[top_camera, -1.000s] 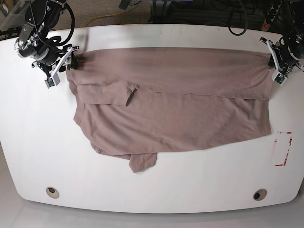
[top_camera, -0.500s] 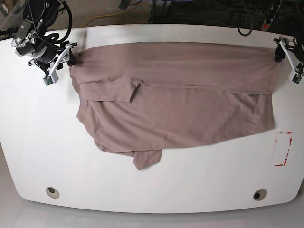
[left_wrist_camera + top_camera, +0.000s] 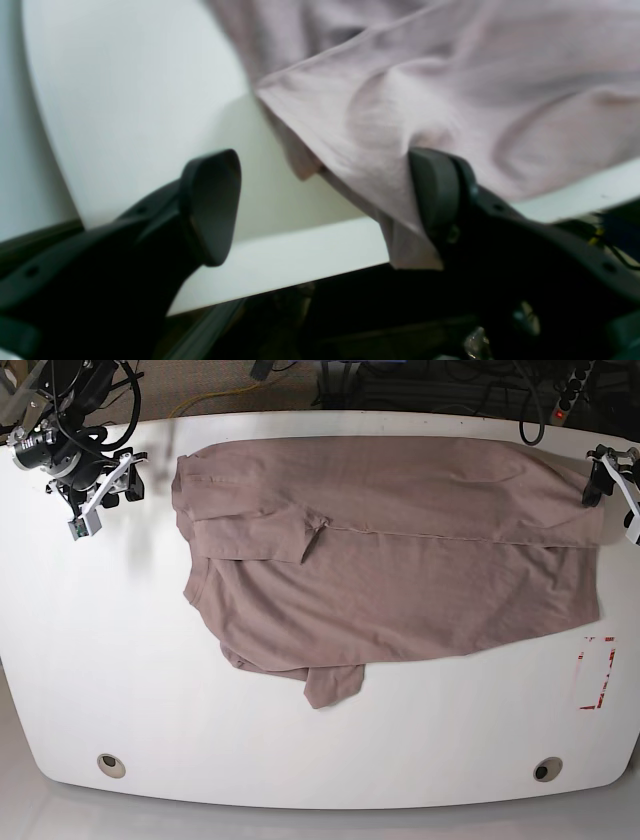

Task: Fold the T-shirt properly
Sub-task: 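Lay the shirt flat, dragging it back with both grippers, then release, then regrasp the shirt's edge corners with both grippers and pull taut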

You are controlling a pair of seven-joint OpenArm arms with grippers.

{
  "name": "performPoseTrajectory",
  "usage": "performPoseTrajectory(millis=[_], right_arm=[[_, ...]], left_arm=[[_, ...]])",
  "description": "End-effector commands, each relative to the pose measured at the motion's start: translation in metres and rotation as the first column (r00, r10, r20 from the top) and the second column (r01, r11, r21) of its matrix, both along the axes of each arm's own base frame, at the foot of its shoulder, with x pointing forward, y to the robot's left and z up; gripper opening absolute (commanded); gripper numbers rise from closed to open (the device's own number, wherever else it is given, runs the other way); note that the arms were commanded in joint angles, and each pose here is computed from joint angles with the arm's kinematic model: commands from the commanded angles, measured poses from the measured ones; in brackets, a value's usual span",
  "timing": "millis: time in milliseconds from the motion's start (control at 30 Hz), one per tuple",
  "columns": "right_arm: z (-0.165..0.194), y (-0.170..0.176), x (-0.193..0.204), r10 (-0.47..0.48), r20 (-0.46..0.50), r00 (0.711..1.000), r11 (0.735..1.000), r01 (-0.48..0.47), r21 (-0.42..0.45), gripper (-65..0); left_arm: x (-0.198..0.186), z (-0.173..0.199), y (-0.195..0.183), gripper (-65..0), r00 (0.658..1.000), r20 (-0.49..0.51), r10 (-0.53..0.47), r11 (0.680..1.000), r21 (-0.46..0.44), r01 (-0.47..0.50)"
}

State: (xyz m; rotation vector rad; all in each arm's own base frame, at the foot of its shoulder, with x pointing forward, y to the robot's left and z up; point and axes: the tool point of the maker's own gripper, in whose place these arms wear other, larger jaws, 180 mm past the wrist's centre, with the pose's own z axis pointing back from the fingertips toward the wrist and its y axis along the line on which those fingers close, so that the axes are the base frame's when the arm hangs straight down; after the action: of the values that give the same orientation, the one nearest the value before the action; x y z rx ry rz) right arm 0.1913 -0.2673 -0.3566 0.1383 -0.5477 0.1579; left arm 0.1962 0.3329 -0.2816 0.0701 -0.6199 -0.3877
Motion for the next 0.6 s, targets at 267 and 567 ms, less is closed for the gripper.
performPoseTrajectory(millis=[267,567], right_arm=[[0.010,-0.001,0.007,0.010,0.041,0.999,1.000,-0.010,-0.006,-37.9],[0.011,-0.001,0.009,0.010,0.044,0.999,1.000,-0.010,-0.008,-38.0]], left_arm=[[-0.010,-0.008,-0.002,-19.9,0.998,-0.069,-0.007,0.997,-0.072,0.002],[-0.011,-0.017,-0.024,-20.0,0.998,-0.057,-0.020,0.940,-0.342,-0.001]])
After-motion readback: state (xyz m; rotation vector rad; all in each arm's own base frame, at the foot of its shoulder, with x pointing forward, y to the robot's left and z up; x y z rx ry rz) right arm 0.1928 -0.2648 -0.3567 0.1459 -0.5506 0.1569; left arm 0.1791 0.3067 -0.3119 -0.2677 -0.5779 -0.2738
